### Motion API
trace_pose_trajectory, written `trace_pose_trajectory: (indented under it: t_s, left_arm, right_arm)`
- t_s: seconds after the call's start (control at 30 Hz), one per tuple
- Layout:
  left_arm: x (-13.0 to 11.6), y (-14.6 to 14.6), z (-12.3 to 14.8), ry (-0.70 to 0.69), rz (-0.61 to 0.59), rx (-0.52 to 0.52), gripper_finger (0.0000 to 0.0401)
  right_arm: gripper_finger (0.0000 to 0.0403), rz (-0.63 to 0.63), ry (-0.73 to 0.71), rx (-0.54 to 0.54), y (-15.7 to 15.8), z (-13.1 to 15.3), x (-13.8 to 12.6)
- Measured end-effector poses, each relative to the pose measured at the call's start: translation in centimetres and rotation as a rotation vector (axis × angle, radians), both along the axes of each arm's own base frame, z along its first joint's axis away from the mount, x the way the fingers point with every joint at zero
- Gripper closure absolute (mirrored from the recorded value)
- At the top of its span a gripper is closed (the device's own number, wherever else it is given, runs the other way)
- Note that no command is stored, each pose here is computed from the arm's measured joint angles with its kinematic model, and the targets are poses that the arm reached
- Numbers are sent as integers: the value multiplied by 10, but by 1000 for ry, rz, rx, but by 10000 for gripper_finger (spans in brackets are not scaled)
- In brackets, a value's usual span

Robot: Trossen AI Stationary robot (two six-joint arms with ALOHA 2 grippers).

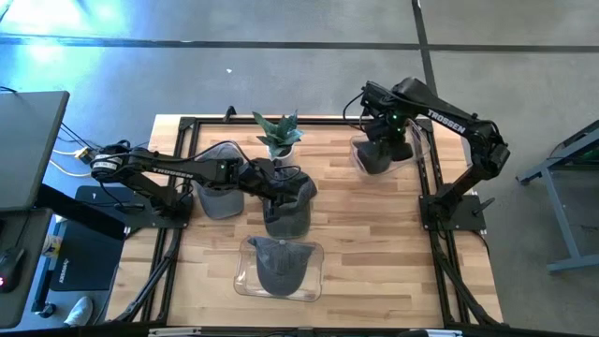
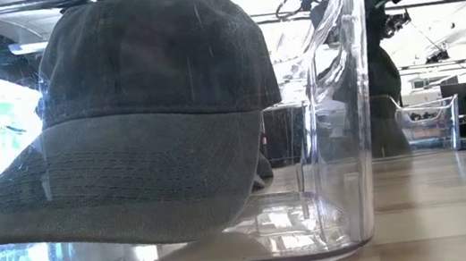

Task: Pick & Place hat
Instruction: Put the right dark green cap into the top transparent bin

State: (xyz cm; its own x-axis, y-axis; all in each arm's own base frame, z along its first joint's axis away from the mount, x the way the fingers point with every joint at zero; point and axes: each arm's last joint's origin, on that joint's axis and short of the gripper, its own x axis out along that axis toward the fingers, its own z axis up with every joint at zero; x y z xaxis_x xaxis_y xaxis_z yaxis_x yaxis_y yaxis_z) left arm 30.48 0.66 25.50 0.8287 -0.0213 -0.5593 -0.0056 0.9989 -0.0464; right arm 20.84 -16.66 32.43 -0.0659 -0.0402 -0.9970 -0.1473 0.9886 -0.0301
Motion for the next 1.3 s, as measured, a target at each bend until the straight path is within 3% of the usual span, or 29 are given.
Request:
trace_pose_trajectory:
  t_s: [0.2, 0.5, 0.73, 0.87, 1.03, 1.3]
  left_arm:
    - [0, 0, 0, 0, 0, 0, 310]
    - [0, -1, -1, 7, -16, -11, 310]
    - [0, -1, 0, 2, -18, -6, 310]
    - [0, -1, 0, 2, -28, 8, 310]
    - [0, -1, 0, 4, -28, 8, 310]
    - [-1, -1, -1, 17, -28, 8, 310]
  right_arm:
    - [279, 76, 19, 5, 0, -4, 0]
    - [283, 209, 239, 95, 8, -52, -13]
    - [325, 165, 168, 86, 8, -40, -10]
    - [332, 43, 149, 56, 9, -36, -11]
    - [303, 18, 163, 33, 8, -35, -11]
    - [241, 5, 84, 111, 14, -33, -11]
